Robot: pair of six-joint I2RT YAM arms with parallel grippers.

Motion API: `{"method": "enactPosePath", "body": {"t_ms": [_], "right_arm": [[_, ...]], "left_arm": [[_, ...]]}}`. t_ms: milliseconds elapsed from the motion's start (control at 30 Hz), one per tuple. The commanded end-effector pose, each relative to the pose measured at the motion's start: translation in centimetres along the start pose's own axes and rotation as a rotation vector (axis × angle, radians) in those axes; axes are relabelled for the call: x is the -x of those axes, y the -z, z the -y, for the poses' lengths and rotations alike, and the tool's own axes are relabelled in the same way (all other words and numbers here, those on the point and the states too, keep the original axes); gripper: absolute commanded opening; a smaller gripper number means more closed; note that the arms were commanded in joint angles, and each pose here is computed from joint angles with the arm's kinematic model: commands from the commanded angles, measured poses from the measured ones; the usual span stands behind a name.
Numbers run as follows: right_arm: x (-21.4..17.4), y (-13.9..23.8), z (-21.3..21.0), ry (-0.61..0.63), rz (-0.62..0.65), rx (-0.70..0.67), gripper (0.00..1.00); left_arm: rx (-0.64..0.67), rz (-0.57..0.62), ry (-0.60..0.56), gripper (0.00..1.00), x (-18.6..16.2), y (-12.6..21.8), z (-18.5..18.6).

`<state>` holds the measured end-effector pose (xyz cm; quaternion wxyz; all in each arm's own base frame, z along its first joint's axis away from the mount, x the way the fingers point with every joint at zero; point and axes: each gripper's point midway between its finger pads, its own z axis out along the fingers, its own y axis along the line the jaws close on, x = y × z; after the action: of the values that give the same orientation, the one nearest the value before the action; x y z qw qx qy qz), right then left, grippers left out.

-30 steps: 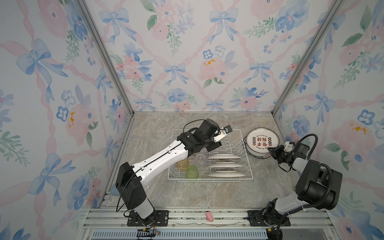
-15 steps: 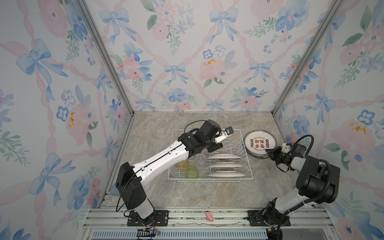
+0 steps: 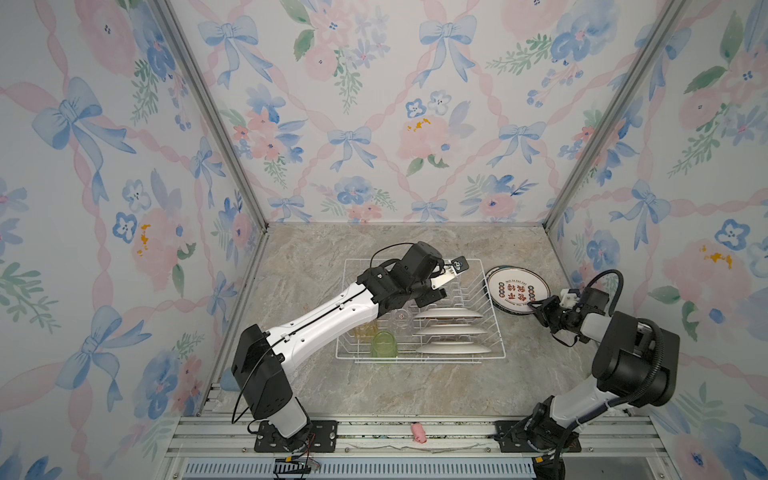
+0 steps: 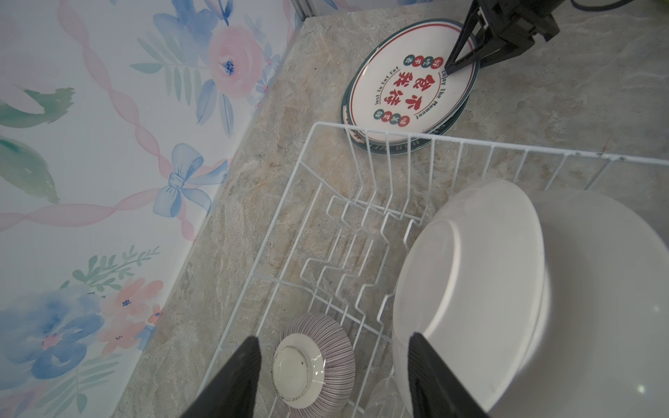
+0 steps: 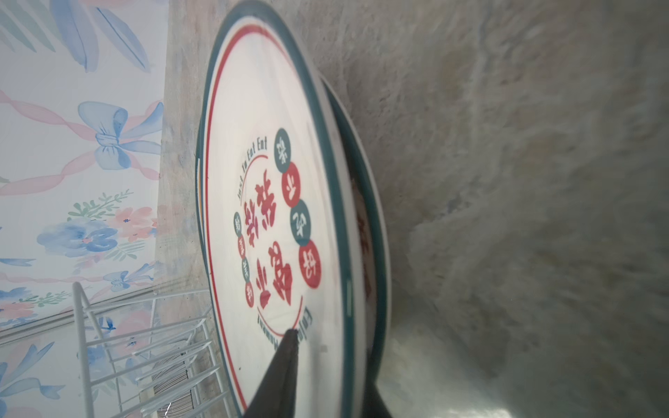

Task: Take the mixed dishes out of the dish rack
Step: 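Lower the red-lettered plate onto the green-rimmed plate with the right gripper, then open the right gripper off the plate stack and draw it back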

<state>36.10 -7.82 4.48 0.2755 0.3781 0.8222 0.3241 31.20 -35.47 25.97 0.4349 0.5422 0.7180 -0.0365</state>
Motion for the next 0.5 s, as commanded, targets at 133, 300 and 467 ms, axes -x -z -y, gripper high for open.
{"method": "enactPosePath", "body": {"t_ms": [133,300,467], "right_arm": [[-0.3,0.5,-0.2,0.045,-0.013,-0.038,0.35],[-0.5,1.4,-0.3,0.074,-0.012,-0.074,0.45],[-0.7,2.3,-0.4,0.111,-0.012,-0.119,0.49]], "left_arm": [[-0.016,0.017,-0.014,0.62,-0.1,0.9,0.7],[-0.023,0.014,-0.017,0.62,-0.2,0.9,1.0],[-0.029,0.017,-0.021,0.63,-0.2,0.9,1.2]]}}
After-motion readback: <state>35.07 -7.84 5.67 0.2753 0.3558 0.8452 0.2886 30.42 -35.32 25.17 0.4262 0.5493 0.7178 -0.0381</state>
